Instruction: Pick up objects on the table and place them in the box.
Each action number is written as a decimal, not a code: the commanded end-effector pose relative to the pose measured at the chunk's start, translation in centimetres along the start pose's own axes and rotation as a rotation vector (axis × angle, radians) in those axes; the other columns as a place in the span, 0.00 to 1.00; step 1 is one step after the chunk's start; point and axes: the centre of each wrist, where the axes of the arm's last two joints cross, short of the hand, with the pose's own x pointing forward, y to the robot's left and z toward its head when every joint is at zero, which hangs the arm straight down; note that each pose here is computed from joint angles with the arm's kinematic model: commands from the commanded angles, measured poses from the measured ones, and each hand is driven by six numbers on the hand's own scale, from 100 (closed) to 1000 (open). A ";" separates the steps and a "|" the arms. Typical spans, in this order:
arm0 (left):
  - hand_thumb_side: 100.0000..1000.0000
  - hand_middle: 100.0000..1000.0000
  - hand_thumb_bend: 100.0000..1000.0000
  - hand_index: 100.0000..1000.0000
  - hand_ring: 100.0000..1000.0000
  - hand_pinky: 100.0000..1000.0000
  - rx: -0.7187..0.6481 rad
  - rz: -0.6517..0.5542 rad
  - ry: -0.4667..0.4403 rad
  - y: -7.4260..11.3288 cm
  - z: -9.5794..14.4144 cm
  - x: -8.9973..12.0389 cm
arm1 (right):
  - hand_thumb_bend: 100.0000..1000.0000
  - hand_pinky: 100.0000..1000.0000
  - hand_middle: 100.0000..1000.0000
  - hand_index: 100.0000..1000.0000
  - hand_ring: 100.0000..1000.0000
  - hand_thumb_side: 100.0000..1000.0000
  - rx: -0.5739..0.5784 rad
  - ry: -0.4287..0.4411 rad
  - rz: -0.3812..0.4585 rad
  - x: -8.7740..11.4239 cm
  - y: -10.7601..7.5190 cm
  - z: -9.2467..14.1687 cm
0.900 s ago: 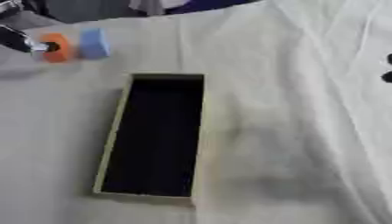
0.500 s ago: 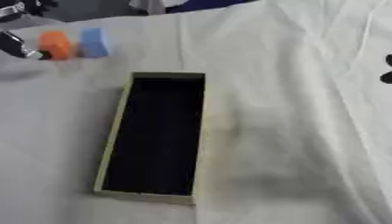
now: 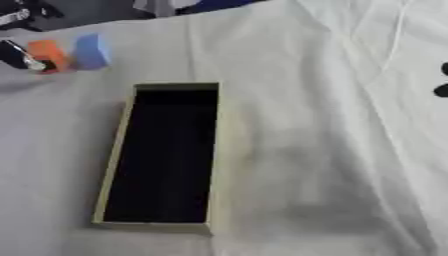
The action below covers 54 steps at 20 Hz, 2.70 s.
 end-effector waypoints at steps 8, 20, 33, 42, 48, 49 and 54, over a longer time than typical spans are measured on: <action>0.00 0.91 0.47 0.92 0.92 0.85 0.021 -0.043 0.127 1.2 0.8 -1.2 | 0.00 0.85 0.54 0.85 0.91 0.62 0.021 -0.011 0.019 0.2 -0.1 -0.3; 0.00 0.92 0.48 0.93 0.92 0.84 -0.021 0.001 0.203 0.6 1.7 -2.4 | 0.00 0.85 0.54 0.85 0.91 0.62 0.022 -0.013 0.024 0.2 0.1 -0.2; 0.00 0.88 0.30 0.94 0.87 0.75 0.104 0.108 0.253 0.8 2.8 -3.7 | 0.00 0.86 0.53 0.84 0.91 0.61 0.036 -0.023 0.034 0.2 0.5 -0.2; 0.00 0.88 0.31 0.93 0.86 0.72 0.115 0.106 0.288 1.1 3.3 -4.5 | 0.00 0.86 0.53 0.85 0.91 0.61 0.048 -0.040 0.040 0.2 0.8 -0.5; 0.00 0.72 0.18 0.84 0.67 0.53 0.077 0.104 0.312 0.4 3.4 -4.7 | 0.00 0.86 0.53 0.85 0.91 0.61 0.050 -0.039 0.041 0.2 0.9 -0.5; 0.00 0.67 0.17 0.82 0.62 0.49 0.076 0.106 0.311 0.3 3.4 -4.7 | 0.00 0.86 0.53 0.85 0.91 0.61 0.052 -0.036 0.041 0.2 0.9 -0.5; 0.00 0.59 0.10 0.76 0.54 0.39 0.125 0.107 0.261 0.7 3.0 -4.2 | 0.00 0.86 0.53 0.85 0.91 0.61 0.050 -0.023 0.041 0.2 1.0 -0.3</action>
